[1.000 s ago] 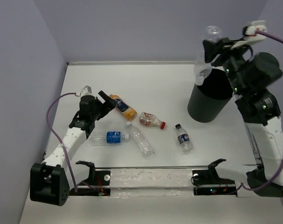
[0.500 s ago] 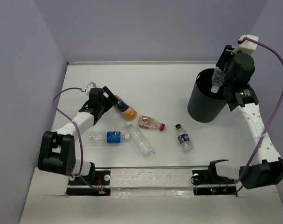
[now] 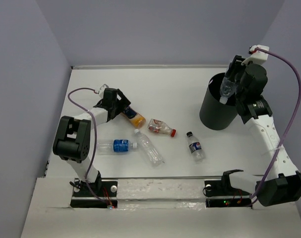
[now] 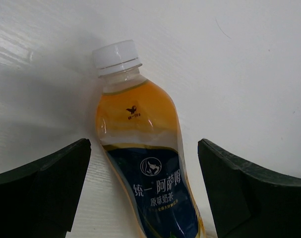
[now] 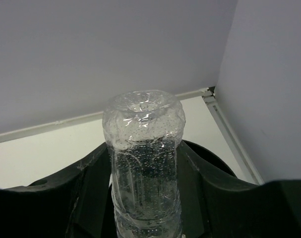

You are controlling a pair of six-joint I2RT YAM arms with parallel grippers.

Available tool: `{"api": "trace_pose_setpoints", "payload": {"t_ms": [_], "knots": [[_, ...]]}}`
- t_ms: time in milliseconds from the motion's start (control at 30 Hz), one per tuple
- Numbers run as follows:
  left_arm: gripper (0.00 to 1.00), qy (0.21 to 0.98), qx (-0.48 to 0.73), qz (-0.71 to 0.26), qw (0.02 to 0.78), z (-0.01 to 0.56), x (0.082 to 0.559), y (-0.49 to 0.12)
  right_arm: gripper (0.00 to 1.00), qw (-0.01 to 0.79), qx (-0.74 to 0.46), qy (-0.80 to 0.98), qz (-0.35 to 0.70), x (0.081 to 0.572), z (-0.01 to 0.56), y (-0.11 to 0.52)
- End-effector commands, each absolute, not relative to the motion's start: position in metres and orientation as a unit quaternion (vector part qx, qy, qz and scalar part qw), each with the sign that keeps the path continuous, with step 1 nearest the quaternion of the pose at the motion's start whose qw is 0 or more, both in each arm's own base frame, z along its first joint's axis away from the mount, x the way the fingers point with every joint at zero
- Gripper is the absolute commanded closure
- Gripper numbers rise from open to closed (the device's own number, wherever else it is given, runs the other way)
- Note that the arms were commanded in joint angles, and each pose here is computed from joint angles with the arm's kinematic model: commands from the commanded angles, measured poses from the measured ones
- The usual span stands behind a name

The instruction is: Put the plastic bottles in the bin

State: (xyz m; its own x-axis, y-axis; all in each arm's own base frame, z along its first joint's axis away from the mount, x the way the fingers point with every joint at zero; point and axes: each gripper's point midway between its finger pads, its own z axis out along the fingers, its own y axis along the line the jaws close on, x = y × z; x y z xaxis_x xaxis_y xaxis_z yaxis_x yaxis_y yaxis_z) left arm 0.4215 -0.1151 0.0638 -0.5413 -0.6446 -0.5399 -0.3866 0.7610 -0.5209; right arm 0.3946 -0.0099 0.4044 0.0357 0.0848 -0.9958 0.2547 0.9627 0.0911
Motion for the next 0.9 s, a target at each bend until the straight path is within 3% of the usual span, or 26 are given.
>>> {"api": "trace_pose_setpoints", "payload": {"t_ms": [0,167,267,300,367,500,667,867], "knots": [[0.01,0.846,-0.304,-0.18,0.399,0.079,0.445,-0.119,0.45,0.72,0.134,0.678,-0.059,0.394,0.408,-0.013],[0.07,0.842,-0.308,-0.174,0.407,0.08,0.453,-0.117,0.17,0.712,0.122,0.69,-0.047,0.39,0.407,-0.007],[0.16,0.841,-0.309,-0.169,0.41,0.08,0.456,-0.116,0.15,0.683,0.108,0.722,-0.025,0.386,0.402,0.003],[0.28,0.841,-0.309,-0.167,0.411,0.08,0.457,-0.115,0.15,0.676,0.089,0.731,0.003,0.384,0.401,0.015],[0.4,0.84,-0.309,-0.162,0.415,0.081,0.458,-0.113,0.15,0.66,0.064,0.747,0.05,0.373,0.393,0.034],[0.51,0.836,-0.308,-0.156,0.427,0.088,0.458,-0.109,0.14,0.656,0.053,0.748,0.086,0.354,0.386,0.044],[0.75,0.825,-0.297,-0.159,0.454,0.114,0.462,-0.107,0.14,0.643,0.02,0.748,0.163,0.321,0.382,0.071],[0.73,0.84,-0.29,-0.141,0.436,0.099,0.46,-0.106,0.14,0.63,0.012,0.754,0.185,0.298,0.359,0.076]]}}
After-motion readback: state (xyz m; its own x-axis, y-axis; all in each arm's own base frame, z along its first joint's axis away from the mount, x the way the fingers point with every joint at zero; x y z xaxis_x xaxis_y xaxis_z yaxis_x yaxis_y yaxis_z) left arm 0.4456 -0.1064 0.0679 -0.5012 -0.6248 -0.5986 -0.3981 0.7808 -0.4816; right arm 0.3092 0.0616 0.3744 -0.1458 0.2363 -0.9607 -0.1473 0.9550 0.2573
